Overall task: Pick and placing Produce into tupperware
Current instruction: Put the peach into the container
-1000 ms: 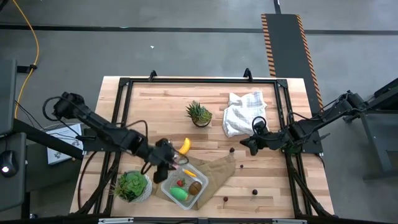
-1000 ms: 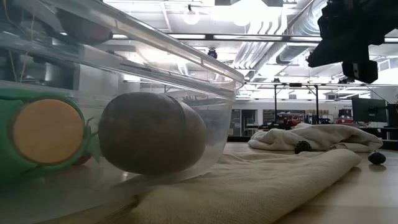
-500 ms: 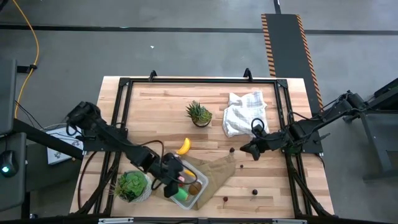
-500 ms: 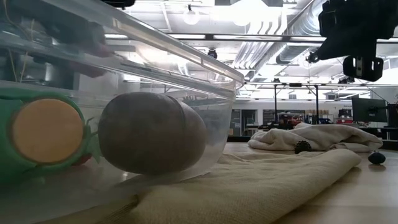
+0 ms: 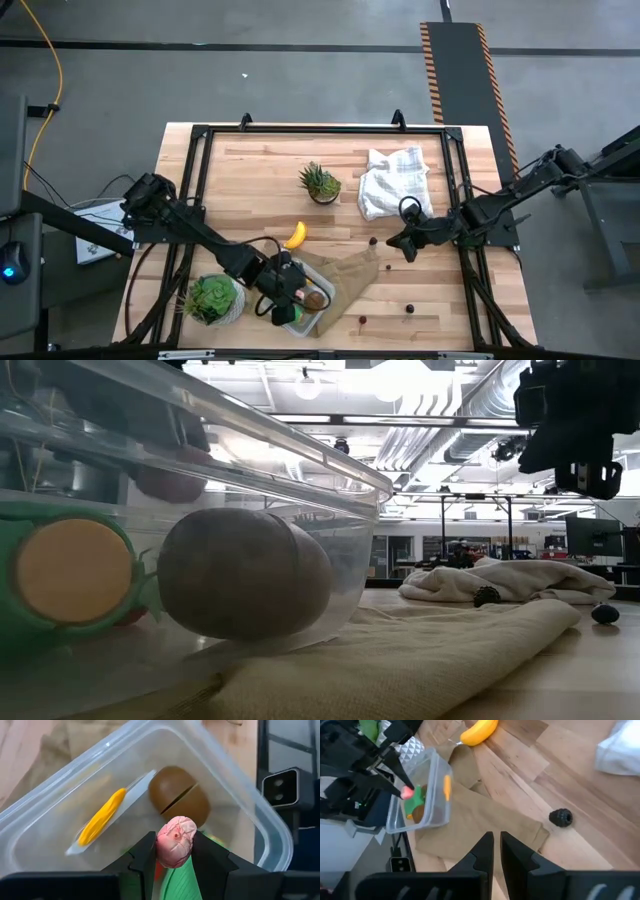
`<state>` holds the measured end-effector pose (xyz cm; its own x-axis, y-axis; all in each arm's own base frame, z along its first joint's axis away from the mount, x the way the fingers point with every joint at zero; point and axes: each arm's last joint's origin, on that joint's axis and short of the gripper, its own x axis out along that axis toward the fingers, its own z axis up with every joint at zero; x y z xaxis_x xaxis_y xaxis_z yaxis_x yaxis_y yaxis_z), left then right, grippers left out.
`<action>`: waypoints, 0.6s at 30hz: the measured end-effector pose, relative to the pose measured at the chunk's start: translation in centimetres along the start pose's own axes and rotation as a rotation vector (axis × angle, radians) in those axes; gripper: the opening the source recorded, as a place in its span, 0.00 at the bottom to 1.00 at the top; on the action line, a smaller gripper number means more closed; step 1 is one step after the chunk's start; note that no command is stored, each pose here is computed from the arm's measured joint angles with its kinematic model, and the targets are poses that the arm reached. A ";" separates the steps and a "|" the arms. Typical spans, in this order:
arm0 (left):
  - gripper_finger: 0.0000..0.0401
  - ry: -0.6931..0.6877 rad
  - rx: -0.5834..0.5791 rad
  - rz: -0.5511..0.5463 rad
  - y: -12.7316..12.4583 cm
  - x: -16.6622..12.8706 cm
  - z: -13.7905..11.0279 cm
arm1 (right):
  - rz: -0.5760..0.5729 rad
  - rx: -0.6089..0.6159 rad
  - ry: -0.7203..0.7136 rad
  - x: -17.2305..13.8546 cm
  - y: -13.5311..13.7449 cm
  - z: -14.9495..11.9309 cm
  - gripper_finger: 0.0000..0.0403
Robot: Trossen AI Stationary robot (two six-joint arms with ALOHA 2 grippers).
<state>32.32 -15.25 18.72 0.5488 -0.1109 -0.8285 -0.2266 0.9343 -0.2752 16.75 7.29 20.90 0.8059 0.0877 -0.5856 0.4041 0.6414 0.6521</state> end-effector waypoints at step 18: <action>0.25 0.039 0.020 0.022 0.3 0.2 -0.4 | -0.016 -0.048 0.044 1.0 0.1 -0.7 0.05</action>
<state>32.05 -15.14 18.33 0.5123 -0.1031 -0.8526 -0.2222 0.9431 -0.2475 17.26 8.02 20.06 0.7789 0.1101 -0.6174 0.3948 0.6788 0.6192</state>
